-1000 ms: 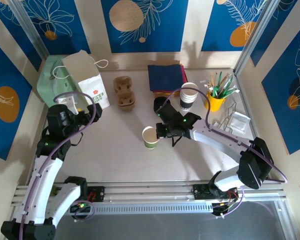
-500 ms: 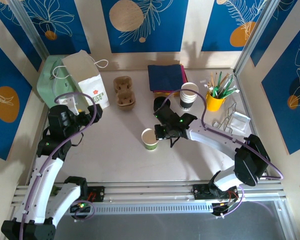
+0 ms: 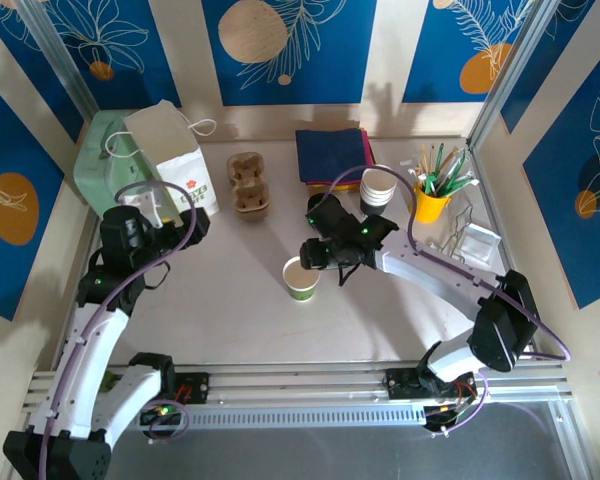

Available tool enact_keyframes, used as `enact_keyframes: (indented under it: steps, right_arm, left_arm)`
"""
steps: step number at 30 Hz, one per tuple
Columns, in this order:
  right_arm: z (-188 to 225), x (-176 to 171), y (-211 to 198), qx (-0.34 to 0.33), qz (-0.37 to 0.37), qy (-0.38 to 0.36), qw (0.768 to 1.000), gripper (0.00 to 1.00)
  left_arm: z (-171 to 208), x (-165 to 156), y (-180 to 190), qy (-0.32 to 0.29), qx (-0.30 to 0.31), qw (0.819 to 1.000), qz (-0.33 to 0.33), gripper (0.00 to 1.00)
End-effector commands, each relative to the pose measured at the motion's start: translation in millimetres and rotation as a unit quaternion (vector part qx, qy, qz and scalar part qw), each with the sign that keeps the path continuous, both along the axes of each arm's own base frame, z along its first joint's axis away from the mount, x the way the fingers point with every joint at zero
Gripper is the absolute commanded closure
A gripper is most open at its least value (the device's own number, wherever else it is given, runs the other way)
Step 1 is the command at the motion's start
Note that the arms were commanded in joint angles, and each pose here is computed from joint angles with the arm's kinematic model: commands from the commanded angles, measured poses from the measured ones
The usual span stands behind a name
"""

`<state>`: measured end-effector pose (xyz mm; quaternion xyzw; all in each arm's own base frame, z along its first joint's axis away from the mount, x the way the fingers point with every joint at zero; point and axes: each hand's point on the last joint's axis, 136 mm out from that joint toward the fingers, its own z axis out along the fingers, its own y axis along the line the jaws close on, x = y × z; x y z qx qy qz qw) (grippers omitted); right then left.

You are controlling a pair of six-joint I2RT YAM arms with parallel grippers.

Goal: Pack the takeout coffee

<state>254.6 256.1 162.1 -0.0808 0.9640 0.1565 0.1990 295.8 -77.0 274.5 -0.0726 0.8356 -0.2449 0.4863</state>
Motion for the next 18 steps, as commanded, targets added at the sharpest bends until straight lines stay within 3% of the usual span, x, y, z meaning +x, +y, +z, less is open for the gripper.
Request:
enact_keyframes:
  steps: [1,5,18]
  right_arm:
    - [29.8,2.2,-12.1,0.013,-0.001,-0.025,1.000,0.51]
    - [41.6,19.6,-33.5,0.024,-0.029,-0.065,0.997,0.50]
    - [27.7,74.2,-93.2,0.053,-0.099,-0.175,0.978,0.45]
  left_arm:
    - [22.4,5.1,-22.3,-0.030,-0.043,0.997,-0.053,0.05]
    - [16.3,15.1,-41.3,-0.003,-0.057,0.995,-0.081,0.06]
    - [-8.7,61.7,-134.4,0.059,0.007,0.988,-0.144,0.06]
